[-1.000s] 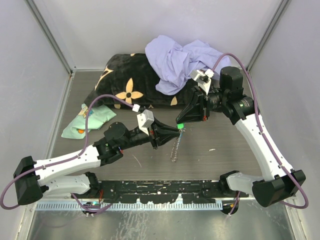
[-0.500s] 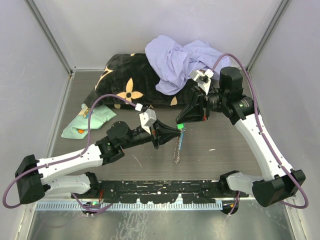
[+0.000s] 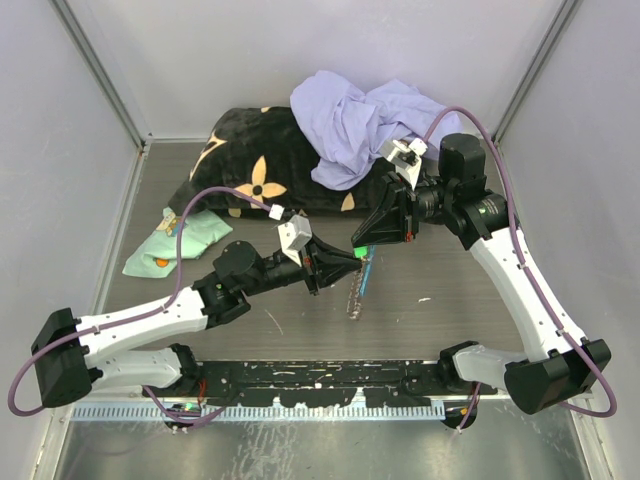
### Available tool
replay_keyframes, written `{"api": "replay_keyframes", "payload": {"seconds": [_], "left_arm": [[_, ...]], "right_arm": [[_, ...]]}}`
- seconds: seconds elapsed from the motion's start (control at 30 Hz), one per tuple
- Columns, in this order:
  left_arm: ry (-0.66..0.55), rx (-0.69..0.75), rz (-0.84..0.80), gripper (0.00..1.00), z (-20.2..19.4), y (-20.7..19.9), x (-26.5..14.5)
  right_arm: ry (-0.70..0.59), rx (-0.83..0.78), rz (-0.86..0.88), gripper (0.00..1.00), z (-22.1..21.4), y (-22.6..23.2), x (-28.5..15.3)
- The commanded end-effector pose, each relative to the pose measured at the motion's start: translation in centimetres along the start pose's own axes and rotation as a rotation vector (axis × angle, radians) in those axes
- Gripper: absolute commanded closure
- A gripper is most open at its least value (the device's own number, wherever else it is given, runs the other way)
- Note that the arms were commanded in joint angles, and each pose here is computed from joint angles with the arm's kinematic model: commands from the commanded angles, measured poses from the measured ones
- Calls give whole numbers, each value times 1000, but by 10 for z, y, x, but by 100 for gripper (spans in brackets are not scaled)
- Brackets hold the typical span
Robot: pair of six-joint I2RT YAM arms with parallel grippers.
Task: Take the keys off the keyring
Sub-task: Remove the key from the keyring.
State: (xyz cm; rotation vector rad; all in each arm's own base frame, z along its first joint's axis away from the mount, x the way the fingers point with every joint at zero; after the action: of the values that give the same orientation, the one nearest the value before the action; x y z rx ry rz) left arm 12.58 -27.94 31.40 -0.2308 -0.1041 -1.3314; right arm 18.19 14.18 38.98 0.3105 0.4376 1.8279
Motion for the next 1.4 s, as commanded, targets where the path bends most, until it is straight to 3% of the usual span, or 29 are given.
{"api": "replay_keyframes", "payload": {"seconds": [0.0,0.13,0.6,1.1,1.37], "left_arm": [[-121,30,-34,89,31,-3,6],[-116,31,-41,99,30,-3,6],[-97,35,-23,100,24,8,7],[-280,170,-40,100,30,28,17],[-384,237,-82,100,33,37,26]], "right_arm": [[2,-48,10,99,5,6,1],[0,-47,4,99,6,6,1],[-16,-75,-118,99,19,0,1],[124,-310,-199,94,29,9,23],[204,-402,-274,85,34,13,34]]}}
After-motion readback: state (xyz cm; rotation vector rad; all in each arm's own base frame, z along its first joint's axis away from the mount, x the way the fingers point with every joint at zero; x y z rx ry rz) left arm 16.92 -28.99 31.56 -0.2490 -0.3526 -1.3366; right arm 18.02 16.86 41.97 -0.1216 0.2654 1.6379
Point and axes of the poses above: each gripper's point midway between its finger pads, its own x axis out along the fingers, its own y axis along the line the jaws close on, z = x × y, the point moved 10 cm from there along -x, back along the fingers, and after that the axes turned 5 degrees about x, right-handed, at the moved point
